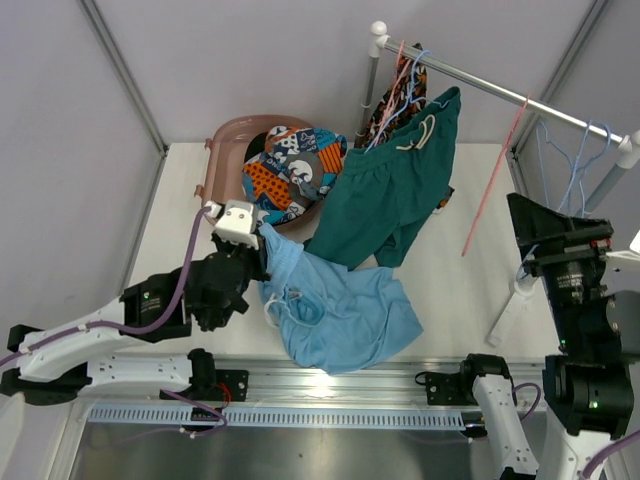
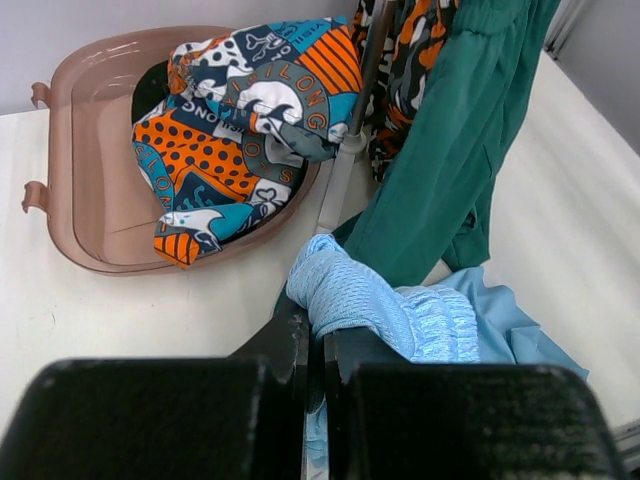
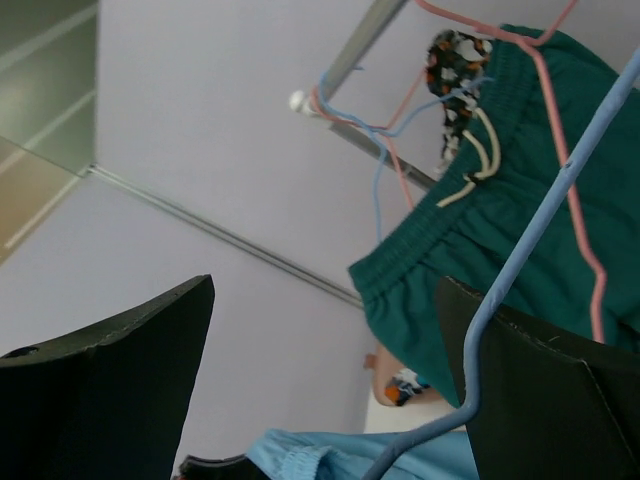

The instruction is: Remove the shorts from the hanger

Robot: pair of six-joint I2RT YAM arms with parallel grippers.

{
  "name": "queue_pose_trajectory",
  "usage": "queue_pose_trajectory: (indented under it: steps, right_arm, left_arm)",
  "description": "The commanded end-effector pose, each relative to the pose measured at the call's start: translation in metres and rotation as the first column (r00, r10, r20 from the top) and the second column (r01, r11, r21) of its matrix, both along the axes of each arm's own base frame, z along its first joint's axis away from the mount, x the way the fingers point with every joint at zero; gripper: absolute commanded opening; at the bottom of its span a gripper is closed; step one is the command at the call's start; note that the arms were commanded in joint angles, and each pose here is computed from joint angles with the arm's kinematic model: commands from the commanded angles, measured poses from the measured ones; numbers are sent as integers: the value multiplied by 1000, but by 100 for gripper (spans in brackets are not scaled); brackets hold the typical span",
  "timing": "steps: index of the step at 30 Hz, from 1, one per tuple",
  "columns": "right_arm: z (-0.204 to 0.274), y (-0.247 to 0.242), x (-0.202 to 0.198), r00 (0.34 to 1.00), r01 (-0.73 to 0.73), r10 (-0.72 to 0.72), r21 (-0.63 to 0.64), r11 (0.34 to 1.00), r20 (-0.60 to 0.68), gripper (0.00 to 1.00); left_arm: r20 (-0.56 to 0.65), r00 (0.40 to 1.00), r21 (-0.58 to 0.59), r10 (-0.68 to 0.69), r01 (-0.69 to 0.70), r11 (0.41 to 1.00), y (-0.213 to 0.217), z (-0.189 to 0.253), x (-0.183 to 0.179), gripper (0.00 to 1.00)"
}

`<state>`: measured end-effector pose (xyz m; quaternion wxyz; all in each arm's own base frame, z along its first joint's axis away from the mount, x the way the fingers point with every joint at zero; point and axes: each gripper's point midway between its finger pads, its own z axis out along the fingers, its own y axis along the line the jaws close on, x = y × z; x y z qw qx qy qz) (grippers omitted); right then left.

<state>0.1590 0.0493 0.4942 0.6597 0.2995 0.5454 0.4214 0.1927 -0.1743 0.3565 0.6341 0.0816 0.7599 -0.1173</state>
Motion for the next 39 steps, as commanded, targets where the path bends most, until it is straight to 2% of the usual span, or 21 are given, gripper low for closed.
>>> queue_pose_trajectory:
  steps: [1,5,13,24,26,27,29,31,32,34,36,38,39]
  right_arm:
    - [-49,-3,32,980,-18,-13,-153,988,-199,99]
    - [-75,-2,57,959,-60,5,-184,981,-283,100]
    - [-79,-19,81,946,-12,-84,-294,956,-312,99]
    - [-127,-45,51,834,-27,-240,-472,881,-496,99]
    - [-129,-45,39,830,-36,-242,-482,875,-502,99]
    - [-128,-45,34,834,-36,-244,-489,871,-495,100]
    - [-122,-41,20,850,-27,-235,-486,874,-471,99]
    - [-111,-32,8,879,-42,-189,-467,883,-438,100]
    - [-107,-28,2,889,-46,-172,-456,889,-425,99]
    - [-94,-14,-13,922,-67,-106,-423,903,-372,99]
    - [-83,4,-27,946,-124,-9,-386,914,-325,98]
    - [-75,16,-34,956,-168,63,-361,917,-285,96]
    - [-74,17,-36,959,-169,68,-359,918,-277,96]
  left_arm:
    - [19,1000,-46,-2,3,999,-4,17,2,0]
    - [10,1000,-37,9,-8,999,0,10,2,0]
    - [-7,999,-31,32,-33,999,13,-6,-1,0]
    - [-1,999,-5,44,-44,999,16,-12,16,0]
    - [13,999,1,32,-32,999,14,-3,20,0]
    - [20,999,40,49,-49,998,16,-2,28,0]
    - [57,995,17,82,-83,996,24,25,41,0]
    - [75,995,65,71,-76,995,22,34,56,0]
    - [118,990,13,80,-83,996,27,67,61,0]
    - [145,977,25,153,-159,987,43,93,88,0]
    - [220,951,-50,216,-210,976,66,149,101,0]
    - [216,950,-30,225,-223,974,60,157,132,0]
    - [300,912,-122,279,-254,960,82,214,123,0]
